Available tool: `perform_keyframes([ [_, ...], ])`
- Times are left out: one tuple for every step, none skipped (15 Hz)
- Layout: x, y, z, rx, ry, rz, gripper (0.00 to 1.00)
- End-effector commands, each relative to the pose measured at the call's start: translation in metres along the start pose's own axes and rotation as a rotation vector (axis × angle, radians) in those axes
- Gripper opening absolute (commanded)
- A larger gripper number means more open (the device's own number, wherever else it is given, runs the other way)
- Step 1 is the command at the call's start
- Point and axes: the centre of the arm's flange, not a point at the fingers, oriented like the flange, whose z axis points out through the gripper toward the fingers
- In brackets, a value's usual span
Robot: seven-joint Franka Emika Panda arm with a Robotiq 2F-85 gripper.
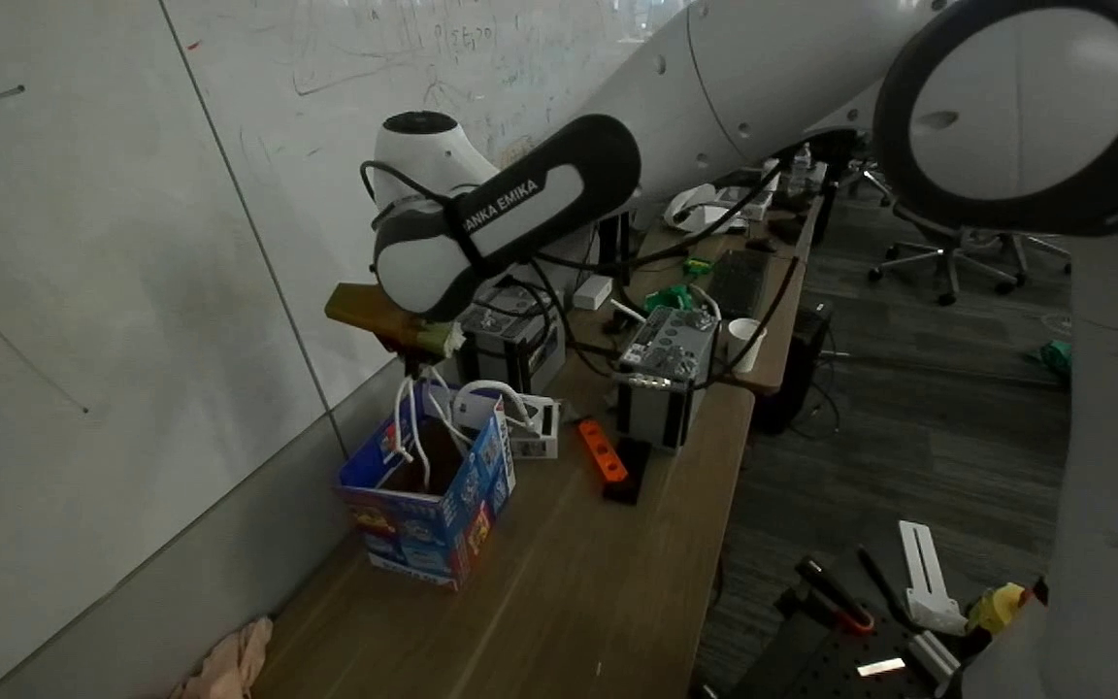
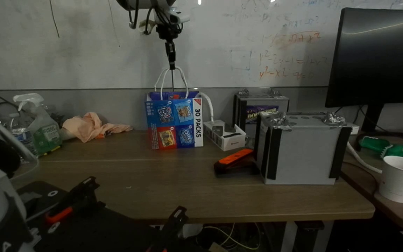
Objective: Place the white ropes inside the blue box then push the box to the left
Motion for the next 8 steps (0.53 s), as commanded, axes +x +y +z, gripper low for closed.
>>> perform_keyframes([
  [0.007, -0.016, 0.007, -0.056, -0.037, -0.012, 0.32],
  [0.007, -0.013, 0.007, -0.086, -0.053, -0.022, 0.32],
  [0.006, -0.010, 0.008, -0.109, -0.059, -0.032, 0.38],
  [0.006, -0.007, 0.010, -0.134, -0.060, -0.035, 0.47],
  [0.006, -0.003, 0.010, -0.158, -0.057, -0.040, 0.54],
  [0.007, 0.000, 0.008, -0.174, -0.051, -0.036, 0.62],
  [0.010, 0.004, 0.009, -0.187, -0.031, -0.017, 0.69],
  [0.015, 0.007, 0.009, -0.194, -0.026, 0.006, 0.76],
])
